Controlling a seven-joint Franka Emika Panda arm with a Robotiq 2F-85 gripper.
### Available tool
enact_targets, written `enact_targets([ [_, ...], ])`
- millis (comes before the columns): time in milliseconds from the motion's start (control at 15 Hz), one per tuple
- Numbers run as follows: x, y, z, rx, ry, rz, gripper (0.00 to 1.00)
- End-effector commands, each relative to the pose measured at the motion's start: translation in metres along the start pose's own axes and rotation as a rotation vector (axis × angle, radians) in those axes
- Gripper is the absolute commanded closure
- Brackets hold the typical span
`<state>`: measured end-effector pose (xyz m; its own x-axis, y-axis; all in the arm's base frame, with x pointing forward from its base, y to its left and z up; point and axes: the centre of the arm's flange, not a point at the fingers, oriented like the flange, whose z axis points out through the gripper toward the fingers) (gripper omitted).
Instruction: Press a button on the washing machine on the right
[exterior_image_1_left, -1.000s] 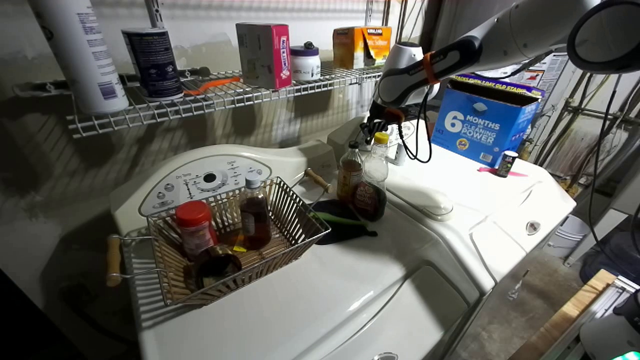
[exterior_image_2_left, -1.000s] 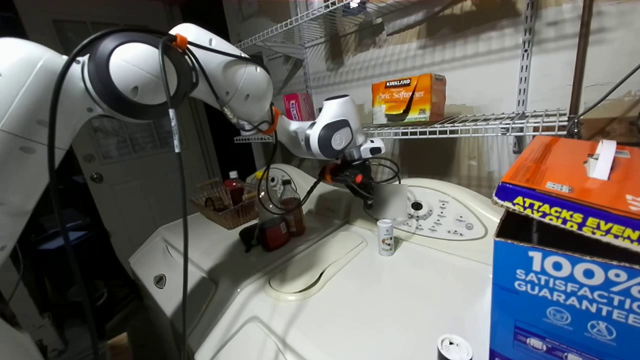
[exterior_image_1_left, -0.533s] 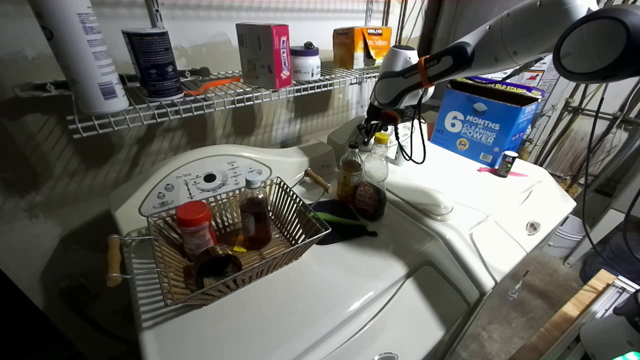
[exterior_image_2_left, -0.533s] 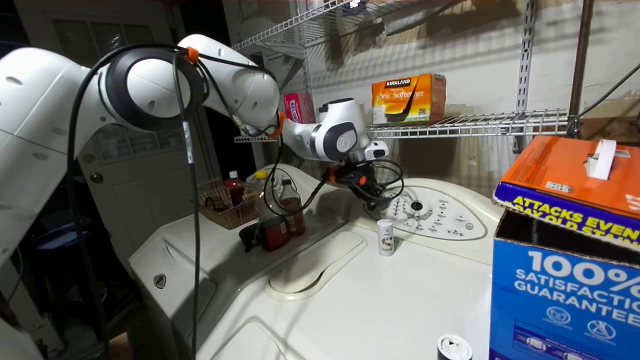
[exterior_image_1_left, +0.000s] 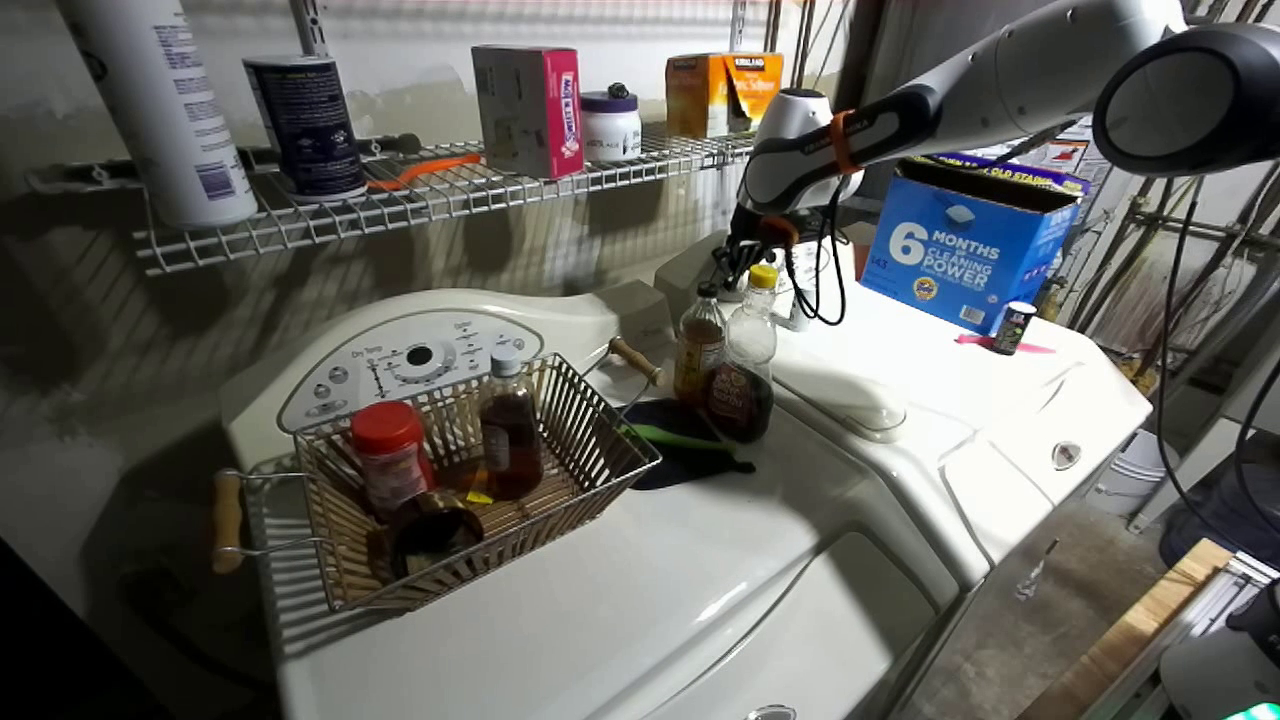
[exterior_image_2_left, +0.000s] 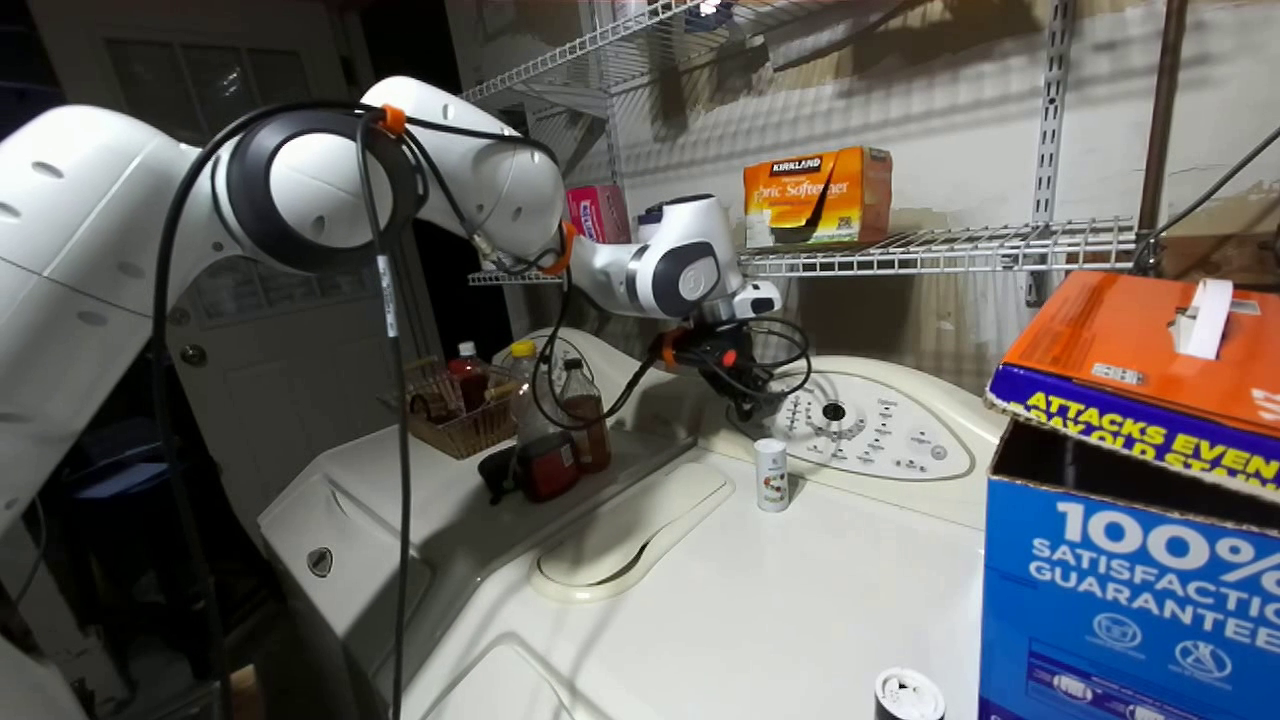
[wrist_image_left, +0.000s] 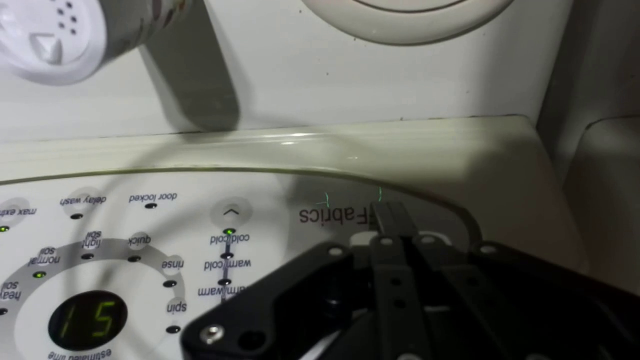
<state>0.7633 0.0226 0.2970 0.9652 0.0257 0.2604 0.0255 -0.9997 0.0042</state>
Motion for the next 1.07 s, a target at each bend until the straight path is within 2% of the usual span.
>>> enact_targets([
  [0, 0.019, -0.003, 0.011, 0.032, -0.008, 0.02, 1.0],
  [333, 0.021, -0.006, 0.022, 0.018, 0.044, 0.131, 1.0],
  [667, 0.025, -0.009, 0.03, -0.041, 0.12, 0.207, 1.0],
  [1000, 0.03, -0.012, 0.034, -0.055, 0.145, 0.29, 1.0],
])
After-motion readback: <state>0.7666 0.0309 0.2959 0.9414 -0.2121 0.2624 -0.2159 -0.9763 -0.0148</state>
